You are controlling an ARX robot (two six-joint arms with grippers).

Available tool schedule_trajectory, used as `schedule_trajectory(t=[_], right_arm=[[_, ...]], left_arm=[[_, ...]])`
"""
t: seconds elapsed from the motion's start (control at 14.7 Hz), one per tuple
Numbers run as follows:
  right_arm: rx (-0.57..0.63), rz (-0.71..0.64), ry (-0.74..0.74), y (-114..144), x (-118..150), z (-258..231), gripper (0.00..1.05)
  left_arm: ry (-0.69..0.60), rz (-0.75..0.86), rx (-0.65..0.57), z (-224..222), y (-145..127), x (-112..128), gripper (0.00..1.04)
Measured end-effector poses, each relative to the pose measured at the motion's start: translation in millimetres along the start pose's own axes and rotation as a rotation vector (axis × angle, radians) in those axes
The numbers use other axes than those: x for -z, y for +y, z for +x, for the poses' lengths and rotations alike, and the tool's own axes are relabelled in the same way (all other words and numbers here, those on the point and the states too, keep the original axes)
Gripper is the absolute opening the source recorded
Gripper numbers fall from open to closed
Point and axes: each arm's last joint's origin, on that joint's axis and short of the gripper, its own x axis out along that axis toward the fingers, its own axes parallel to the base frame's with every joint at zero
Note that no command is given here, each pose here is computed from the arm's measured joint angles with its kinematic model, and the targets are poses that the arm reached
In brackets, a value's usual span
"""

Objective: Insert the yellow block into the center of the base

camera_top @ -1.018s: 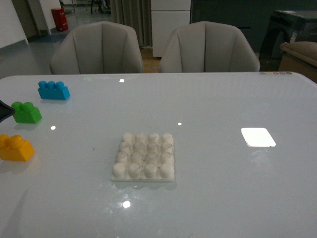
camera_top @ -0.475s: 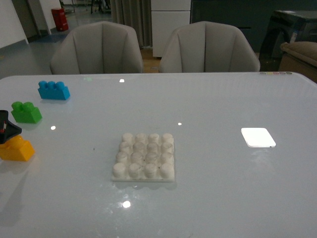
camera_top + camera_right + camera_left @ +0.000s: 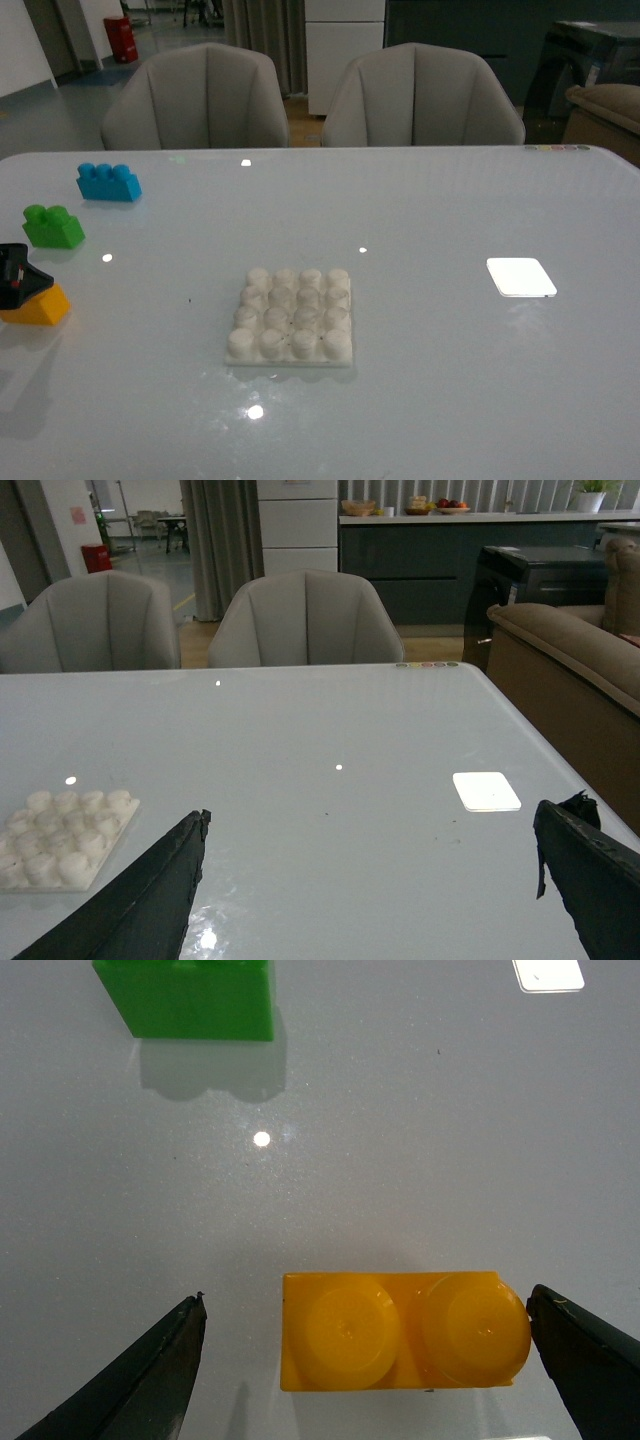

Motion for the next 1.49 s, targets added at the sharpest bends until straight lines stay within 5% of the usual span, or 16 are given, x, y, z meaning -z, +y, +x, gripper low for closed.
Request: schedule_trajectory(t=[0.41,0.54,0.61,0.95,1.49], right_arm=[[0.000,0.000,0.000,0,0,0,0.98],[0.000,0.000,0.000,0,0,0,0.98],[0.000,0.000,0.000,0,0,0,0.98],[0.000,0.000,0.000,0,0,0,0.98],[0.000,0.000,0.000,0,0,0,0.98]], left_arm=[[-0.020,0.007,-0.001,4,0,0,0.98],[-0.018,0.008,-0.001,5,0,3,0.66],[-0.019,0.007,-0.001,5,0,3,0.60],[-0.005,-0.027,-0.006,2,-6,-2,0.59],[-0.083,-0.044,-0.014,-67,-88,-36,0.59]])
